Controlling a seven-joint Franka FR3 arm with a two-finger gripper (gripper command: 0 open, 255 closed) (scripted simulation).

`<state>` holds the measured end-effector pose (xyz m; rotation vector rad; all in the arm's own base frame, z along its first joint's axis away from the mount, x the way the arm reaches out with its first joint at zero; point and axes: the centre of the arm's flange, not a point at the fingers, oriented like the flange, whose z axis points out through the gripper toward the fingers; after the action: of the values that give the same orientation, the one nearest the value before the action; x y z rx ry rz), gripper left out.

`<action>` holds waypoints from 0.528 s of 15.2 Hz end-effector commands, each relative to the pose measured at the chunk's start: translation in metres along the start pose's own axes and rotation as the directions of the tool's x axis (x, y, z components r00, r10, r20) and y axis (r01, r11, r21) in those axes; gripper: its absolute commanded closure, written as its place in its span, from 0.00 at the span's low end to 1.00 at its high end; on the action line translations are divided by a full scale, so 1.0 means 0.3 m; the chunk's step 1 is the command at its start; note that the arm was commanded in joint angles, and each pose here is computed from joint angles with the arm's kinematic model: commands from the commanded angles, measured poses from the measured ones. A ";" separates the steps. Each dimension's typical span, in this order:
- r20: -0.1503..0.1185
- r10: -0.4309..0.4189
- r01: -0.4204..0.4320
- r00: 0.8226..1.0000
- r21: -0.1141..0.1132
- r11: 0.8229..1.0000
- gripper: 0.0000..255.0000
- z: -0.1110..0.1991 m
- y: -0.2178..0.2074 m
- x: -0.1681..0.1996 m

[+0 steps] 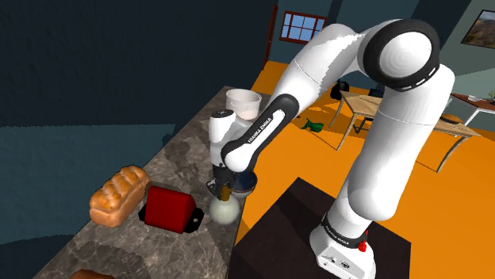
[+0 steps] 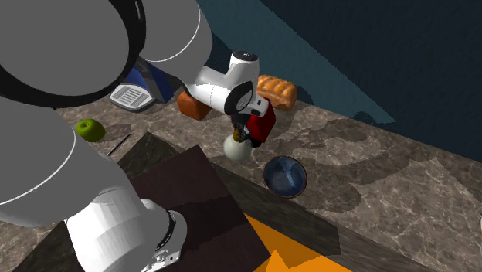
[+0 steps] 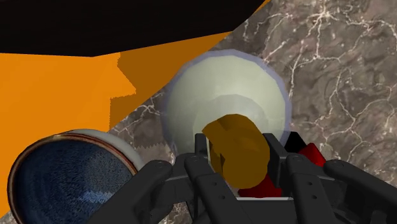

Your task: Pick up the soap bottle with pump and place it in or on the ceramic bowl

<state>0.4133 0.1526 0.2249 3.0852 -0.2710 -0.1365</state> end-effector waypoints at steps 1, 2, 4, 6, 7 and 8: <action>0.000 0.000 0.000 1.000 0.000 1.000 1.00 -0.037 -0.001 -0.001; 0.000 0.000 0.000 1.000 0.000 1.000 1.00 -0.054 0.000 -0.003; 0.000 0.000 0.000 1.000 0.000 1.000 1.00 -0.089 0.001 -0.006; 0.000 0.000 0.000 1.000 0.000 1.000 1.00 -0.124 0.003 -0.008; 0.000 0.000 0.000 1.000 0.000 1.000 1.00 -0.142 0.004 -0.010; 0.000 0.000 0.000 1.000 0.000 1.000 1.00 -0.159 0.005 -0.011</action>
<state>0.4143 0.1537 0.2671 3.0852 -0.2713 -0.1363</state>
